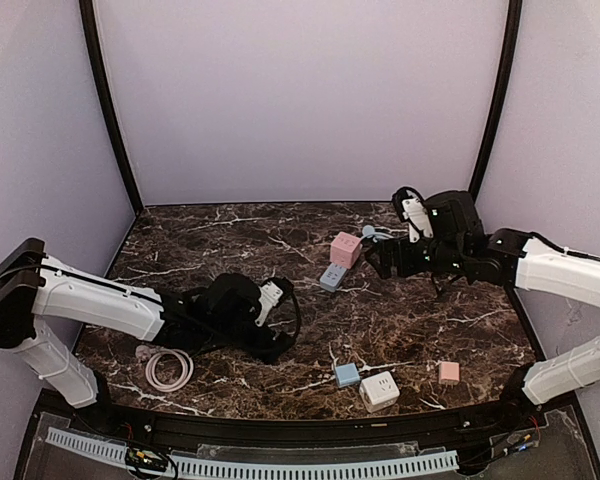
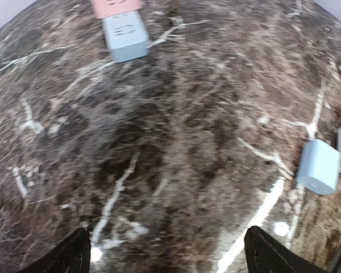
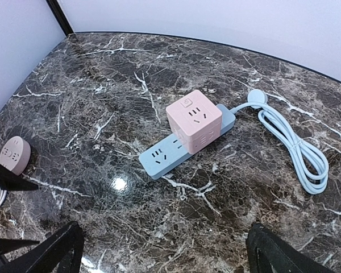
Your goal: Insert the plug
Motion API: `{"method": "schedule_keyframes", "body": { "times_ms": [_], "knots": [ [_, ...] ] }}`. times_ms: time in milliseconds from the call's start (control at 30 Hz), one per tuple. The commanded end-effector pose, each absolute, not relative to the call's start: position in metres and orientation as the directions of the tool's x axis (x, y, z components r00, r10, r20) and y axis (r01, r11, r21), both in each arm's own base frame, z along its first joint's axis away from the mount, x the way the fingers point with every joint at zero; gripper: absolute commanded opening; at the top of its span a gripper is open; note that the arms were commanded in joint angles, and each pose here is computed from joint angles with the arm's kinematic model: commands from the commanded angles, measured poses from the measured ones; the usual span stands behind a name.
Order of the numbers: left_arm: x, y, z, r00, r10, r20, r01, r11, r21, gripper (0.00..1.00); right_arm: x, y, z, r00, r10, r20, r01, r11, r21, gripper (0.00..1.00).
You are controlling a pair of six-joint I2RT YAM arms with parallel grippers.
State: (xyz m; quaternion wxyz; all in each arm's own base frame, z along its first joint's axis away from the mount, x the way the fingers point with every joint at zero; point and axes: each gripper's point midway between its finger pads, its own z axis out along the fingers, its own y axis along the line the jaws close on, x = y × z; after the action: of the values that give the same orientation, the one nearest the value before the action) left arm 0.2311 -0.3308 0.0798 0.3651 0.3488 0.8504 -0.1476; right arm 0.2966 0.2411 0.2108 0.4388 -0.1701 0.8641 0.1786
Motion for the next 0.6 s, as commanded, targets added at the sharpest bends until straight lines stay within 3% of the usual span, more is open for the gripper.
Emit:
{"method": "schedule_keyframes", "body": {
  "times_ms": [0, 100, 300, 567],
  "knots": [
    [0.191, -0.361, 0.081, -0.399, 0.524, -0.752, 0.849, 0.522, -0.086, 0.93, 0.293, 0.249, 0.211, -0.568, -0.123, -0.814, -0.477, 0.855, 0.203, 0.99],
    [0.167, -0.383, 0.088, -0.342, 0.507, -0.791, 0.912, 0.383, -0.149, 0.93, 0.285, 0.247, 0.204, -0.586, -0.121, -0.801, -0.483, 0.846, 0.225, 0.99],
    [0.14, -0.413, 0.081, -0.272, 0.556, -0.785, 0.959, 0.225, -0.173, 0.91, 0.27, 0.237, 0.198, -0.607, -0.11, -0.787, -0.473, 0.846, 0.246, 0.99],
    [0.131, -0.44, 0.062, -0.214, 0.614, -0.76, 0.976, 0.159, -0.147, 0.88, 0.256, 0.225, 0.195, -0.614, -0.106, -0.782, -0.465, 0.849, 0.25, 0.99]
  ]
}}
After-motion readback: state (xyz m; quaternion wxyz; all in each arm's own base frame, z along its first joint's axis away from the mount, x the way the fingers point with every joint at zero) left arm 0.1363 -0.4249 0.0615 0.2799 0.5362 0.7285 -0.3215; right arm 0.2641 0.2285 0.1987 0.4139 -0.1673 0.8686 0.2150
